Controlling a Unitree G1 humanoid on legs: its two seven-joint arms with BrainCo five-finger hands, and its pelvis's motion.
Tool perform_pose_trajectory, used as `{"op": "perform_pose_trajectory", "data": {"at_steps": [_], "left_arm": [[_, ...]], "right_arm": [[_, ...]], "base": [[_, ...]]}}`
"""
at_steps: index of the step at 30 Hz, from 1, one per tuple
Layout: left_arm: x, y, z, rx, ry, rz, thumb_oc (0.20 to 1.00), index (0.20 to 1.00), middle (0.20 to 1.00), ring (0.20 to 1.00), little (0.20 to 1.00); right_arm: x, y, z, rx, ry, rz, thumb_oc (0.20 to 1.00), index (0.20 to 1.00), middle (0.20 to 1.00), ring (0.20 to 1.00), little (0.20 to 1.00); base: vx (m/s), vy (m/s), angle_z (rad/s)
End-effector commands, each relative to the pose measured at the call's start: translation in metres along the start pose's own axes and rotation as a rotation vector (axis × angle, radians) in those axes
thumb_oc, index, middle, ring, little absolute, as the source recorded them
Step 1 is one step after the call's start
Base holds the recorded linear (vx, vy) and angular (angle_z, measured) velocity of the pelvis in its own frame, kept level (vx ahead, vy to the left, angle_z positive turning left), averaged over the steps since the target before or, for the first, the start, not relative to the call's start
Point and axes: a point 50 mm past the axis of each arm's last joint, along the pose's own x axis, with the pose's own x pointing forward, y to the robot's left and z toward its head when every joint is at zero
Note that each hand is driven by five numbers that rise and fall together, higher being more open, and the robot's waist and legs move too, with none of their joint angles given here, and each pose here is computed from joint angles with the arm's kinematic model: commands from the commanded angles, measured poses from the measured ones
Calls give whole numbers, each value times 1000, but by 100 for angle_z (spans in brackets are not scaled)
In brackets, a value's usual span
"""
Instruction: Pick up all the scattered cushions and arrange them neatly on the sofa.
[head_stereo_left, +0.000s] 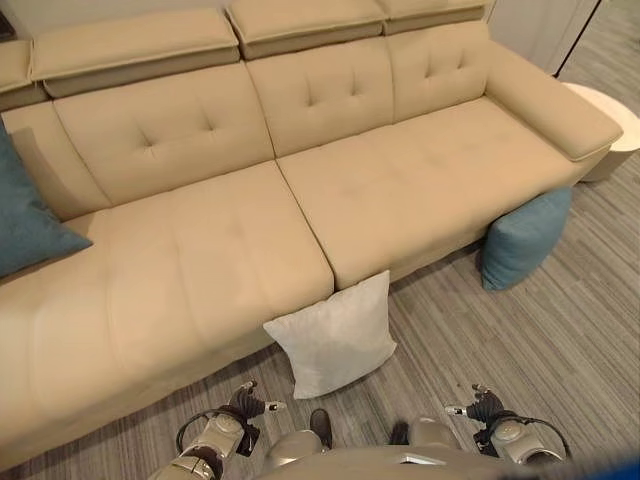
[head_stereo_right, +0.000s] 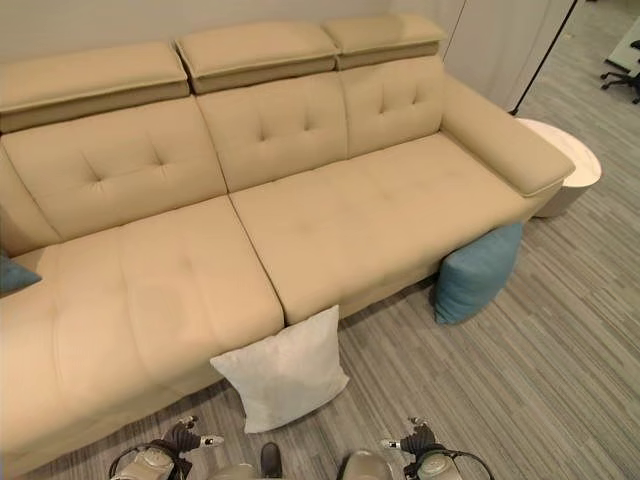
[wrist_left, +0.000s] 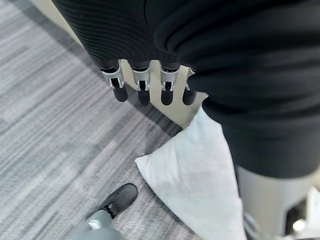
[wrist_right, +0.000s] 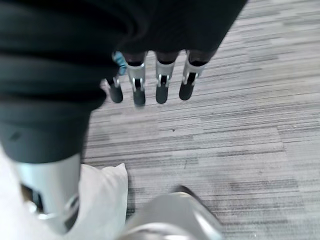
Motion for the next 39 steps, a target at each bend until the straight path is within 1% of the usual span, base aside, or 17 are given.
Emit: {"op": "perform_pose_trajectory", "data": {"at_steps": [1,10,12,13,16,17,18,20,21,23,29,30,32,34,37,38,39], "left_arm": [[0,-3,1,20,-14,1,1000,1000,1000,1000,1000],[-1,-6,-4,-15,9,-2,1000,1000,1000,1000,1000],[0,-4,2,-50,-14,10,1000,1000,1000,1000,1000],[2,1,14,-105,-53,40,1000,1000,1000,1000,1000],[3,9,35,-176,-123,89,1000,1000,1000,1000,1000],[3,9,35,-176,-123,89,1000,1000,1000,1000,1000],[3,17,59,-230,-208,122,1000,1000,1000,1000,1000],[1,26,86,-287,-301,170,1000,1000,1000,1000,1000],[1,26,86,-287,-302,171,1000,1000,1000,1000,1000],[-5,37,118,-402,-413,237,1000,1000,1000,1000,1000],[-19,55,170,-472,-590,282,1000,1000,1000,1000,1000],[-27,62,191,-483,-658,296,1000,1000,1000,1000,1000],[-34,71,207,-493,-713,316,1000,1000,1000,1000,1000],[-50,88,238,-510,-816,353,1000,1000,1000,1000,1000],[-66,102,263,-509,-910,372,1000,1000,1000,1000,1000],[-78,112,278,-505,-969,389,1000,1000,1000,1000,1000],[-79,112,279,-506,-970,389,1000,1000,1000,1000,1000]], "right_arm": [[1,-15,-5,25,8,-40,1000,1000,1000,1000,1000],[1,-20,-9,47,27,-59,1000,1000,1000,1000,1000],[2,-25,-6,63,12,-78,1000,1000,1000,1000,1000],[3,-31,3,77,-19,-97,1000,1000,1000,1000,1000],[5,-42,21,100,-80,-145,1000,1000,1000,1000,1000],[5,-42,21,101,-81,-145,1000,1000,1000,1000,1000],[6,-52,39,121,-139,-185,1000,1000,1000,1000,1000],[6,-62,60,132,-206,-229,1000,1000,1000,1000,1000],[6,-62,61,132,-207,-229,1000,1000,1000,1000,1000],[3,-77,95,175,-311,-300,1000,1000,1000,1000,1000],[-13,-106,160,280,-519,-403,1000,1000,1000,1000,1000],[-21,-119,181,323,-592,-444,1000,1000,1000,1000,1000],[-32,-133,202,356,-661,-485,1000,1000,1000,1000,1000],[-55,-159,239,430,-790,-556,1000,1000,1000,1000,1000],[-77,-178,265,455,-893,-604,1000,1000,1000,1000,1000],[-89,-188,278,457,-947,-631,1000,1000,1000,1000,1000],[-90,-189,279,458,-948,-631,1000,1000,1000,1000,1000]], "base": [[65,-68,77],[65,-131,40],[3,-128,44],[-96,-105,45],[-129,-70,34],[-249,-88,45],[-265,-83,29],[-259,-71,33],[-177,-43,53],[-205,-56,39],[-84,-28,27],[-109,18,10],[-72,11,-4],[-42,15,4],[-5,27,5],[0,0,0],[0,0,0]]}}
